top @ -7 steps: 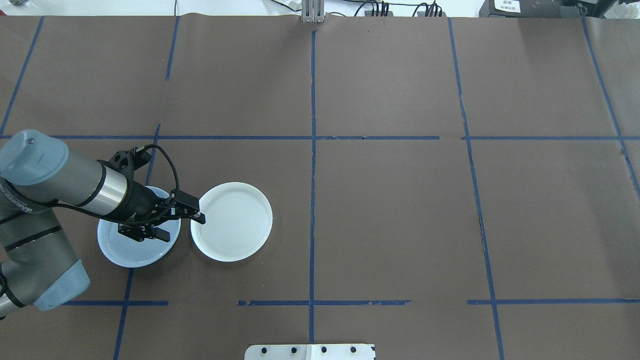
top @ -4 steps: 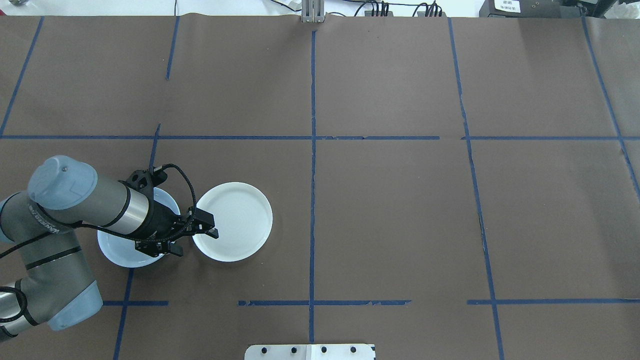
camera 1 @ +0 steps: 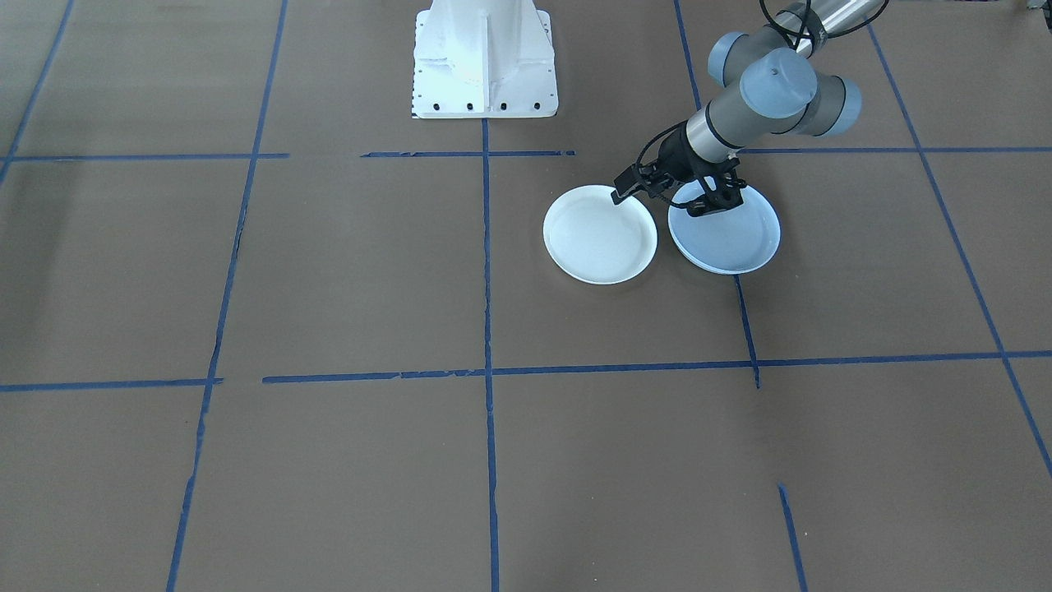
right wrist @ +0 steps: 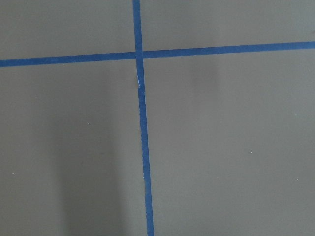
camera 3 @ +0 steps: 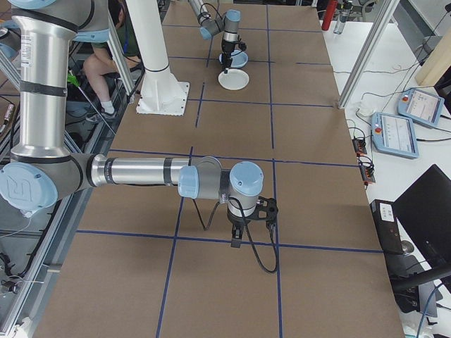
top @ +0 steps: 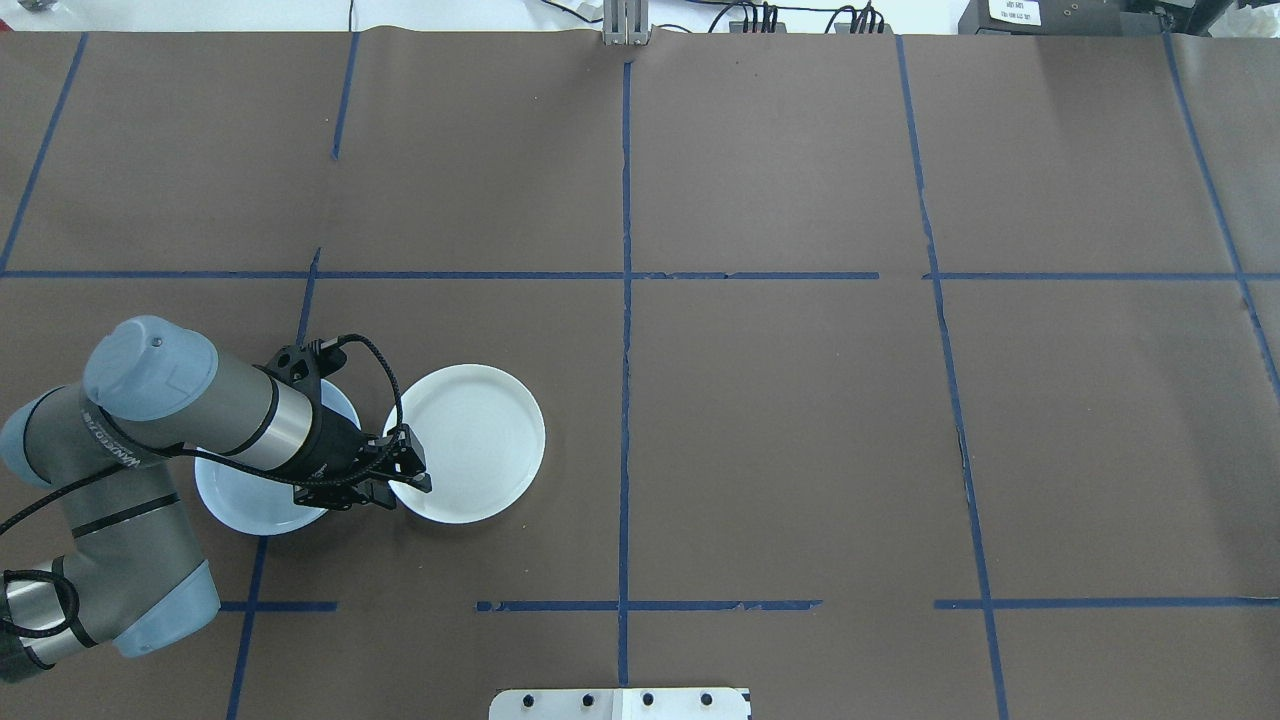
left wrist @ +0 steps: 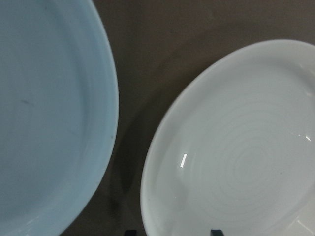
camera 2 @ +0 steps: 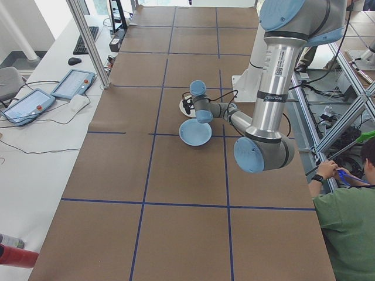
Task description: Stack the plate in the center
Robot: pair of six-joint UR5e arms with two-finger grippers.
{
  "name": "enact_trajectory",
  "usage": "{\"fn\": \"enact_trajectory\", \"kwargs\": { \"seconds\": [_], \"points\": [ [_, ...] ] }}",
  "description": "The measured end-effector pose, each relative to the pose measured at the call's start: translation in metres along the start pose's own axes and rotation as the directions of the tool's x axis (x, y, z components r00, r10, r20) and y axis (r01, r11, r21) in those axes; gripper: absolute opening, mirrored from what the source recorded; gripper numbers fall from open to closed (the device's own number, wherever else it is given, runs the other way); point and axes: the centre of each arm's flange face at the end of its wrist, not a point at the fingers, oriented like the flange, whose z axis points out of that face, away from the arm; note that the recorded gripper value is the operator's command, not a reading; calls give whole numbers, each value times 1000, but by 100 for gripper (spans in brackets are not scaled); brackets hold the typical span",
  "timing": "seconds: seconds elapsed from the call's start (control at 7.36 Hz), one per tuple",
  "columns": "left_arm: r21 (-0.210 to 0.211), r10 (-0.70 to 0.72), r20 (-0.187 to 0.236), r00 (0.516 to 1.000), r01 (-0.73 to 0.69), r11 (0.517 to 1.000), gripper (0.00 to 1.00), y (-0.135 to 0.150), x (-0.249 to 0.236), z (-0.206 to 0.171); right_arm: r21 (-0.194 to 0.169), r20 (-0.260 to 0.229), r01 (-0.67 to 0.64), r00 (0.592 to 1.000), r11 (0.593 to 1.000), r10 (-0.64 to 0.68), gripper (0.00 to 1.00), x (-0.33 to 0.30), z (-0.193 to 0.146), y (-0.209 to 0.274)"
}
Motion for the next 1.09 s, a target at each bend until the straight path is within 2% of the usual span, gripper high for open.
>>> {"fn": "enact_trajectory", "kwargs": {
  "seconds": [0.14, 0.68, 1.09],
  "points": [
    [-1, 2, 0, 1000, -2, 1000, 0, 0, 0, 0, 0, 0, 0, 1000, 1000, 0, 100, 0, 0, 0],
    [-62, 3, 6, 1000, -2, 998, 0, 5, -4, -3, 0, 0, 0, 1000, 1000, 0, 100, 0, 0, 0],
    [-99, 21, -36, 999, -25, 995, 0, -3, 1, -38, 0, 0, 0, 1000, 1000, 0, 100, 0, 0, 0]
  ]
}}
